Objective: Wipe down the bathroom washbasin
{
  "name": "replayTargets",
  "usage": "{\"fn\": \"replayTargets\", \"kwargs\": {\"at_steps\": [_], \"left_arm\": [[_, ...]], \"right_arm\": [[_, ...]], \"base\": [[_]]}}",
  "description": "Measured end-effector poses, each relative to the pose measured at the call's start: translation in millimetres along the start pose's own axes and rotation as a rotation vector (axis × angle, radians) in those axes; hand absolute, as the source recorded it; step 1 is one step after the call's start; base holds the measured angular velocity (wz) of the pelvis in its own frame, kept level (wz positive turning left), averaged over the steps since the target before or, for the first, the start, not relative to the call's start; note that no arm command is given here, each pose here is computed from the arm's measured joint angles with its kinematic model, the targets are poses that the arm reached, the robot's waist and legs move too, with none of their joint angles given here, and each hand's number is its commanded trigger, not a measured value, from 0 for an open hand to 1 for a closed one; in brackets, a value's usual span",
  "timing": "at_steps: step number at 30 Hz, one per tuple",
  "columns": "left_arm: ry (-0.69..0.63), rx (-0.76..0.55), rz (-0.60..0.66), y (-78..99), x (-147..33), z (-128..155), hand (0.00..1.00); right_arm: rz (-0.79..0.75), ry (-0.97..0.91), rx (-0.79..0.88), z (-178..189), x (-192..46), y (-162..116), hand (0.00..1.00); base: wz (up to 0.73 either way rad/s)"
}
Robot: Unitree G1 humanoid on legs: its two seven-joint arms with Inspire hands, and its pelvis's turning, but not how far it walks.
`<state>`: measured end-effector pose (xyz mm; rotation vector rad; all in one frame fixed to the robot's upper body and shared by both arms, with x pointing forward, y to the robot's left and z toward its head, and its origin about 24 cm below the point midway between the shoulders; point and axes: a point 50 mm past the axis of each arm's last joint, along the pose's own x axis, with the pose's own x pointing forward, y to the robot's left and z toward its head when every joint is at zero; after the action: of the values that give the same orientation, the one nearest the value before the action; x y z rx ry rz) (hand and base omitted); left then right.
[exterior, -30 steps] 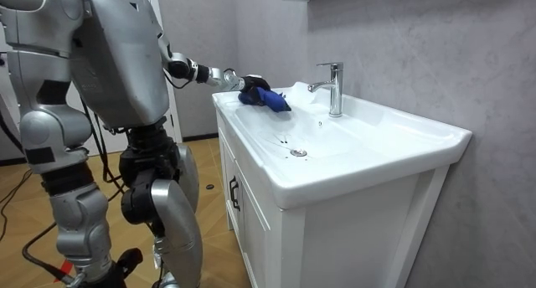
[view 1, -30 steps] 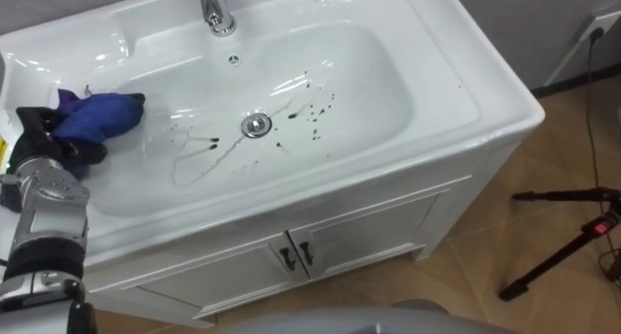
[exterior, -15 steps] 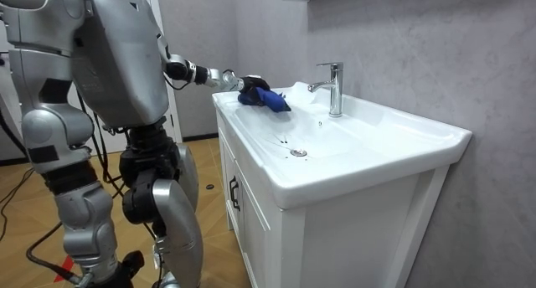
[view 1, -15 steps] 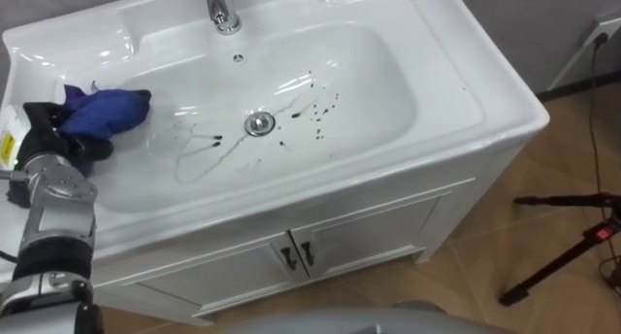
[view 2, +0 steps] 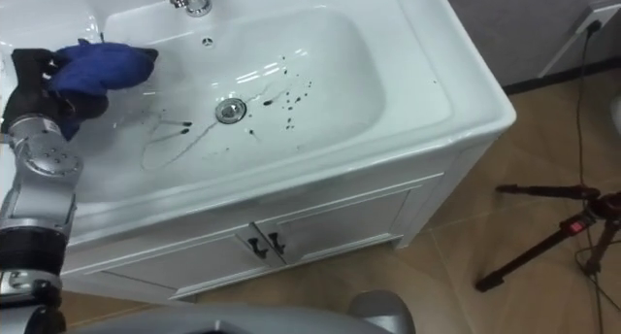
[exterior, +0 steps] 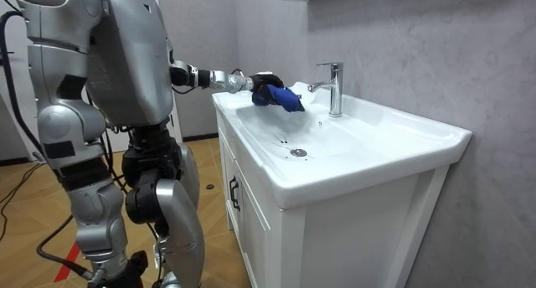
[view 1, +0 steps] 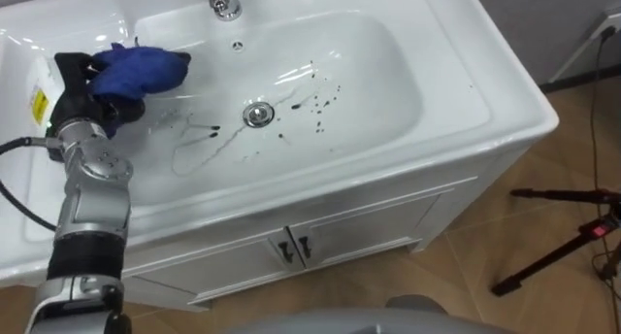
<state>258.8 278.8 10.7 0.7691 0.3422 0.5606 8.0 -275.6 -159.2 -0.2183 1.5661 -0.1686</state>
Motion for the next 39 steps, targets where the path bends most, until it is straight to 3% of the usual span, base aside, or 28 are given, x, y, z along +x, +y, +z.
{"fn": "replayTargets", "kwargs": {"at_steps": [5, 22, 39], "left_arm": [[0.016, 0.016, -0.040, -11.7, -11.1, -9, 1.00], [0.037, 0.119, -0.095, -22.8, -37.3, -41, 1.00], [-0.077, 0.507, -0.192, -31.3, -47.0, -45, 1.00]], "right_arm": [[0.004, -0.006, -0.032, 0, 1, 6, 0.00], [0.048, 0.003, 0.015, -2, 1, 11, 0.00], [0.047, 0.015, 0.009, -8, 0, 9, 0.00]], "base": [[-0.11], [0.05], [-0.02]]}}
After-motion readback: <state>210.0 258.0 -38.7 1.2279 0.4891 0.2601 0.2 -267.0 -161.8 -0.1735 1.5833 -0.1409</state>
